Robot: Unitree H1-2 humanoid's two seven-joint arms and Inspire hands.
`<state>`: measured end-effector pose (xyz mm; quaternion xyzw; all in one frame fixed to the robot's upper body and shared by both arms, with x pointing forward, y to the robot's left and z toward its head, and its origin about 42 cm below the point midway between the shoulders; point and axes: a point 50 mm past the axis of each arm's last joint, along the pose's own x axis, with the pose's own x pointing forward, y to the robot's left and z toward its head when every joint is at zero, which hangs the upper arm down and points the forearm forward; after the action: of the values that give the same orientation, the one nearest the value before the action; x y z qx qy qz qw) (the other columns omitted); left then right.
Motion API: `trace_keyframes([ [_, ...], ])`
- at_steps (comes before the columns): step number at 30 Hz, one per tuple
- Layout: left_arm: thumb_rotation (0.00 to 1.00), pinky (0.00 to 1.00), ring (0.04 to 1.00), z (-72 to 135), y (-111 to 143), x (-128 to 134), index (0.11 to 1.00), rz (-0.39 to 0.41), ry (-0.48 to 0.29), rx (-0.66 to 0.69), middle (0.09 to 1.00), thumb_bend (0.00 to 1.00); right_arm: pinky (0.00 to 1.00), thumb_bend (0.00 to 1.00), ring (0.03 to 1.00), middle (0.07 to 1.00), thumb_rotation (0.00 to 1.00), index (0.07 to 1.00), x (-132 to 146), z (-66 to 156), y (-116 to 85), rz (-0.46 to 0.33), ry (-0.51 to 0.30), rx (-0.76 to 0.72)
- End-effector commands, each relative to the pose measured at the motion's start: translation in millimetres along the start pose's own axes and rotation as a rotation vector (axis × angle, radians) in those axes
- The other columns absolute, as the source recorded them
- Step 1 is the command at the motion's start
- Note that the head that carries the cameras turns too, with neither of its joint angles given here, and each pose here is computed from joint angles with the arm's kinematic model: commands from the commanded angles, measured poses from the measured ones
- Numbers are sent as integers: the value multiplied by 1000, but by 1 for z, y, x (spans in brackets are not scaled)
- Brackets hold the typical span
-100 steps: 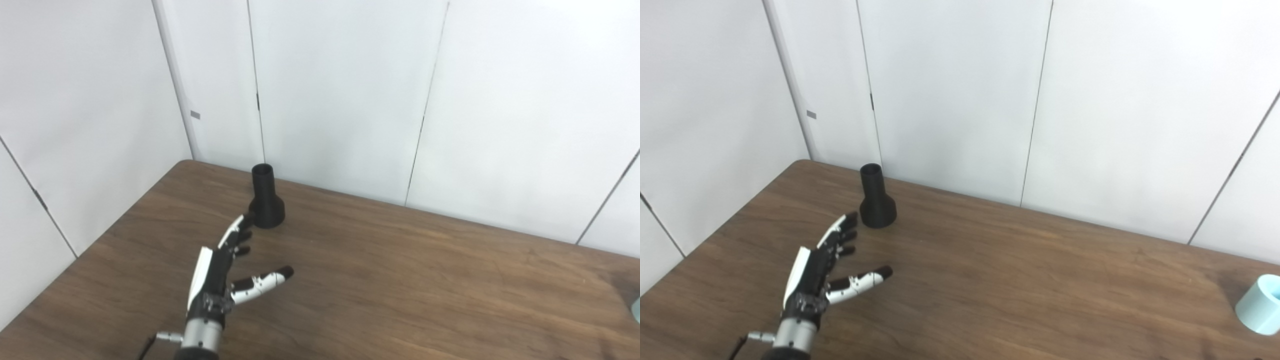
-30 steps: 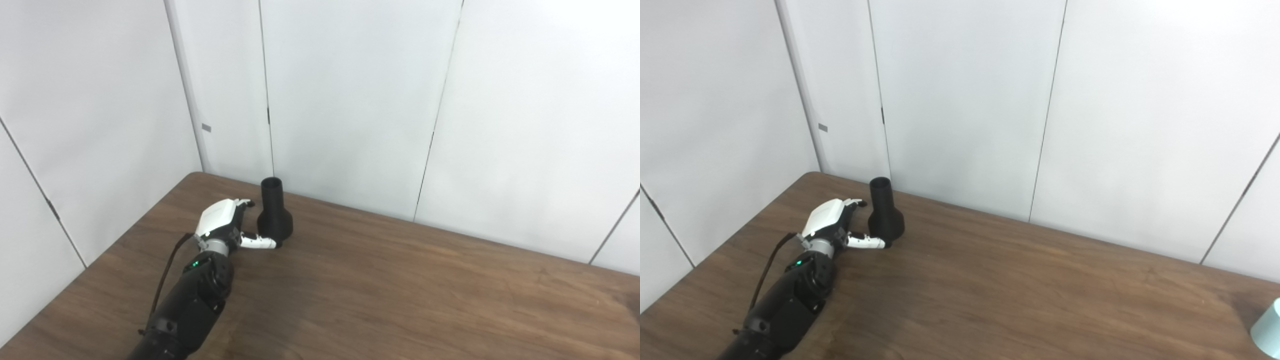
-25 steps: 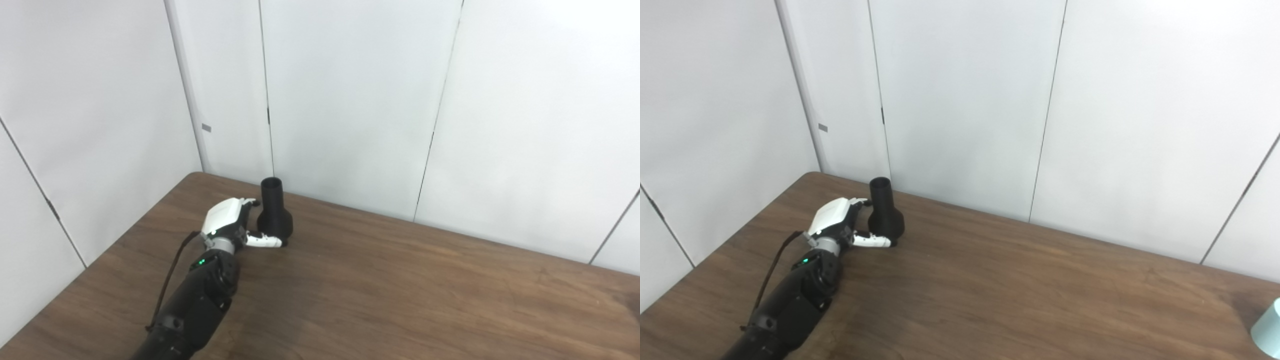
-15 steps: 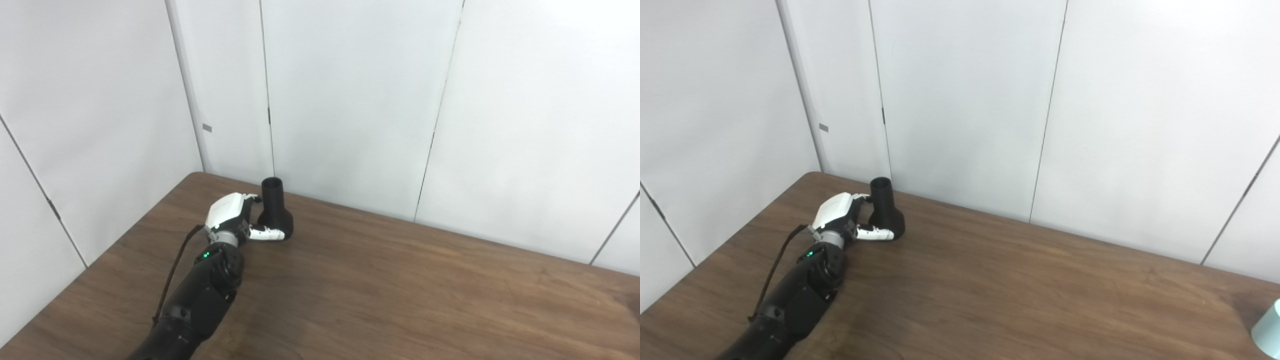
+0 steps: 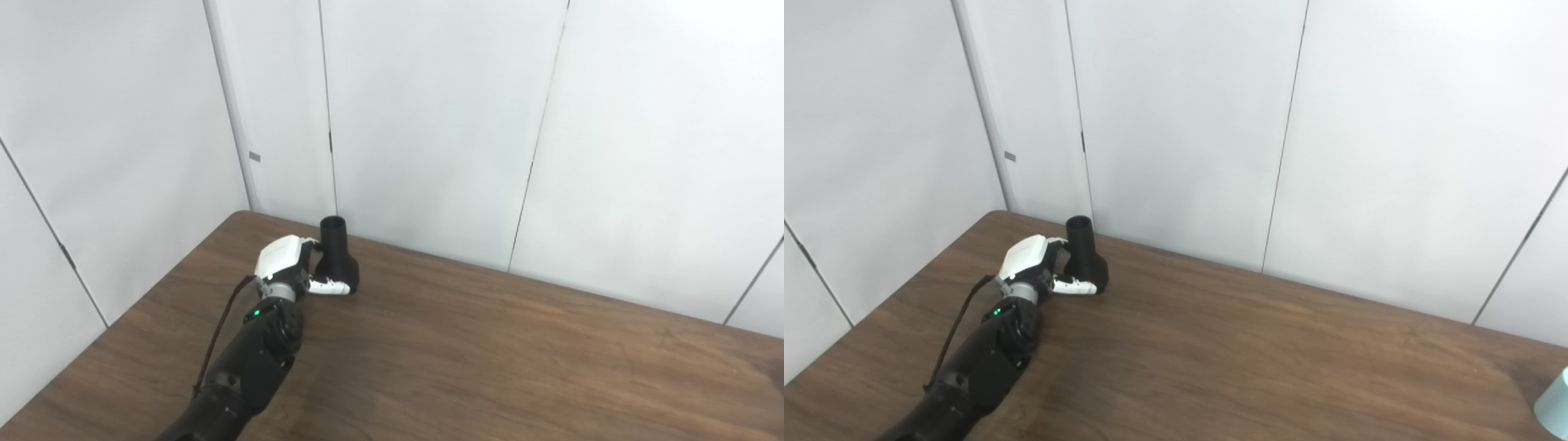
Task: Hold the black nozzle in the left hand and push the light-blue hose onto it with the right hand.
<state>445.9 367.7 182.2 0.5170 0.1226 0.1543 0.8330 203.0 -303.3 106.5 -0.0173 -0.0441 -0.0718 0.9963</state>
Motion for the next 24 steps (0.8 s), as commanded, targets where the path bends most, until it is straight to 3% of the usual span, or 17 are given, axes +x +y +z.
trace_keyframes([
  [1,420,812,969,9,10,7,774,-8,-18,7,960,1000,771,429,878,898,906,918,-13,-7,-3,-3,28,-19],
  [13,464,782,948,12,6,7,716,-36,-14,42,937,1000,770,429,870,891,911,915,-14,-5,-1,-3,24,-43],
  [24,405,762,921,12,4,5,667,-44,-30,46,892,960,748,437,859,886,903,912,-14,-4,-2,-5,17,-55],
])
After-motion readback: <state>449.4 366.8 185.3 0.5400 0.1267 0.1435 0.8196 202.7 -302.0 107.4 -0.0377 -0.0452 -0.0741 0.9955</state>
